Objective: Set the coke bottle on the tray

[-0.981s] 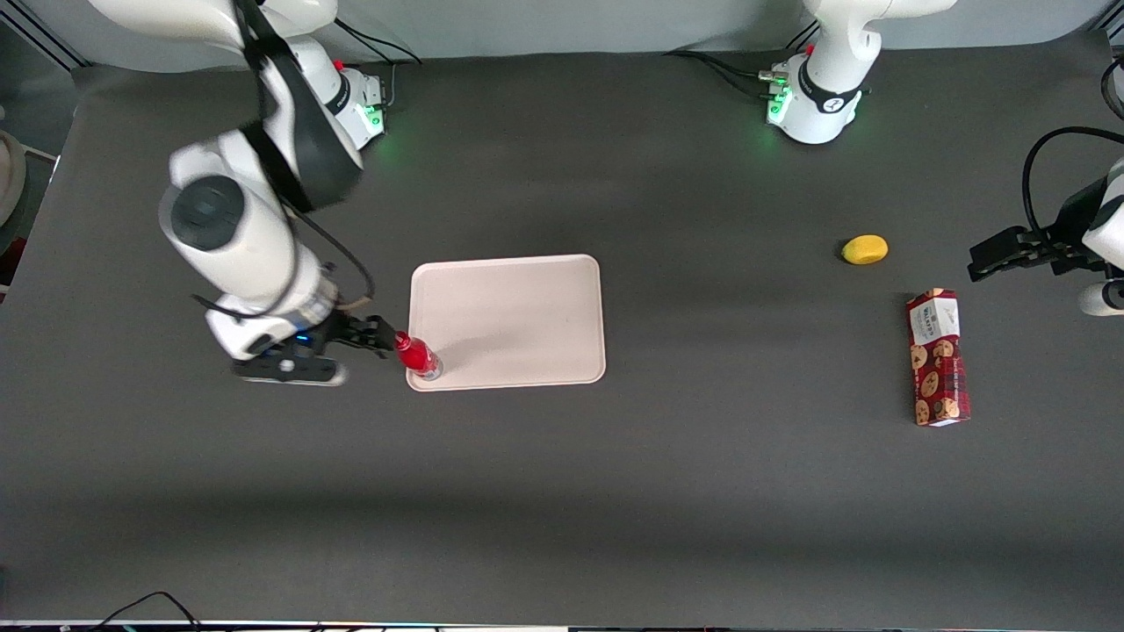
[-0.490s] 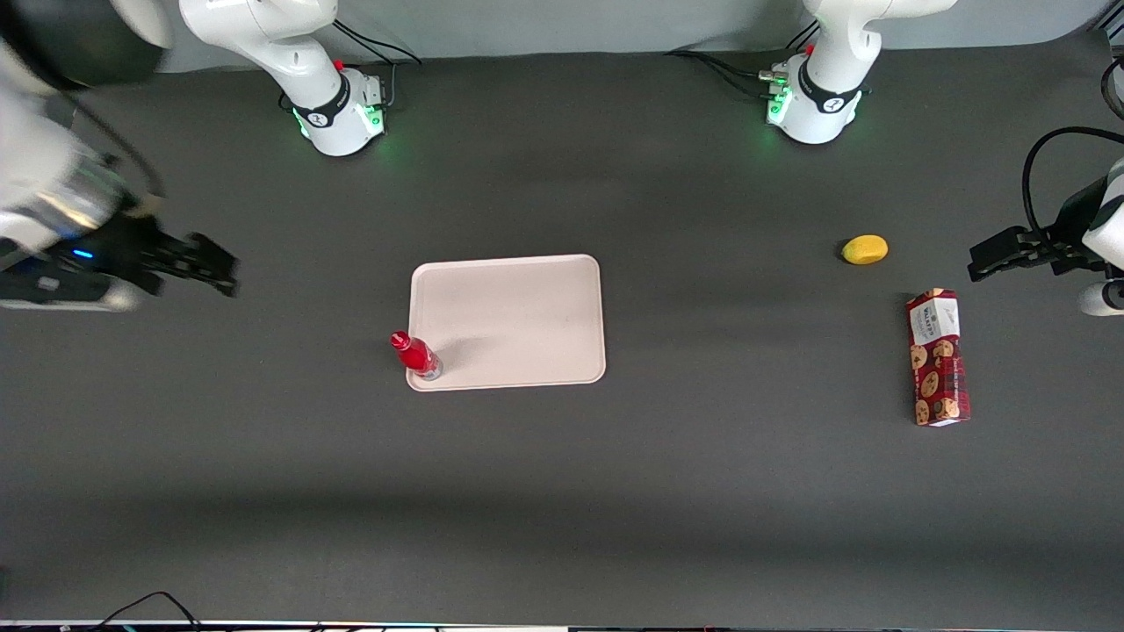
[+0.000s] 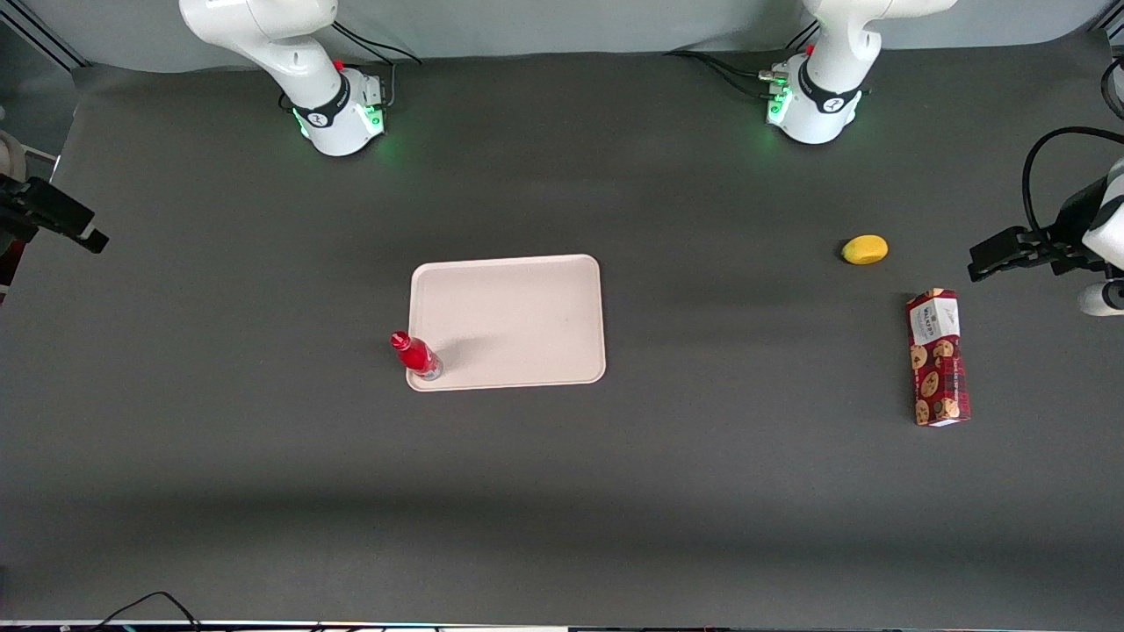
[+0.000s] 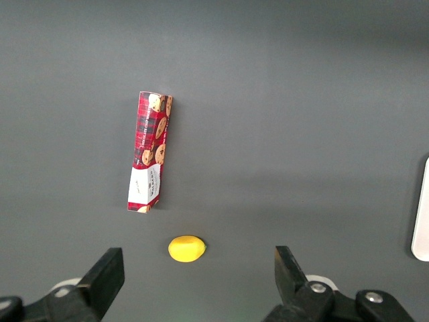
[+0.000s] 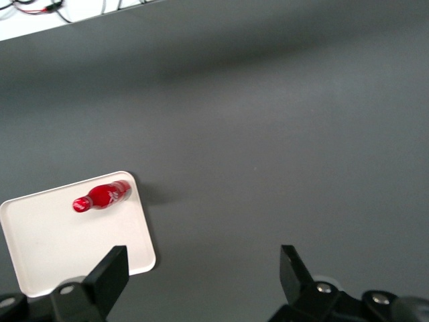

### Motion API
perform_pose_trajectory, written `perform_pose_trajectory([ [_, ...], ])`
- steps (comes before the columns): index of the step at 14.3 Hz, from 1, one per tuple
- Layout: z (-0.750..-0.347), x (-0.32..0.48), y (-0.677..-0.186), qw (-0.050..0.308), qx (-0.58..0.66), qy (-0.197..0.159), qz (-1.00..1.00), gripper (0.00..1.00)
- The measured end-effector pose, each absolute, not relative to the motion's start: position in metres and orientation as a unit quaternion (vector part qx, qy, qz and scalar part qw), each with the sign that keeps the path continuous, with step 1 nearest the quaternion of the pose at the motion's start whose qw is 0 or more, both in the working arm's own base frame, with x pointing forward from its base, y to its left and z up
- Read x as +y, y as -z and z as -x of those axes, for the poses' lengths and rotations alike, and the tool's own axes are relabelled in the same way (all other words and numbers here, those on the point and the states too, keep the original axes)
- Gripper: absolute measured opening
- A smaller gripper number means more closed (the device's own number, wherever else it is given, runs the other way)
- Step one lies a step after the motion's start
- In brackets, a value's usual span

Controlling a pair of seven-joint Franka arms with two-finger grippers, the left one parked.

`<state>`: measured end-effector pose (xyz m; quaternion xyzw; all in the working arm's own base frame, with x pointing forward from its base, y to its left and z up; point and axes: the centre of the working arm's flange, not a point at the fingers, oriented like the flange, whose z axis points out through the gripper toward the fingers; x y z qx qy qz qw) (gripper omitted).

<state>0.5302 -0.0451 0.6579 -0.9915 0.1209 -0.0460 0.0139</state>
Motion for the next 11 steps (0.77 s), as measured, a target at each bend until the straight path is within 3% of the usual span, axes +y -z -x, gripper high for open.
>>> perform_pose_trajectory([
  [6,-0.546,-0.062,-0.593,0.006,0.134,0.067,0.989,1.0],
  [11,-0.537,-0.07,-0.593,0.008,0.137,0.096,0.986,1.0],
])
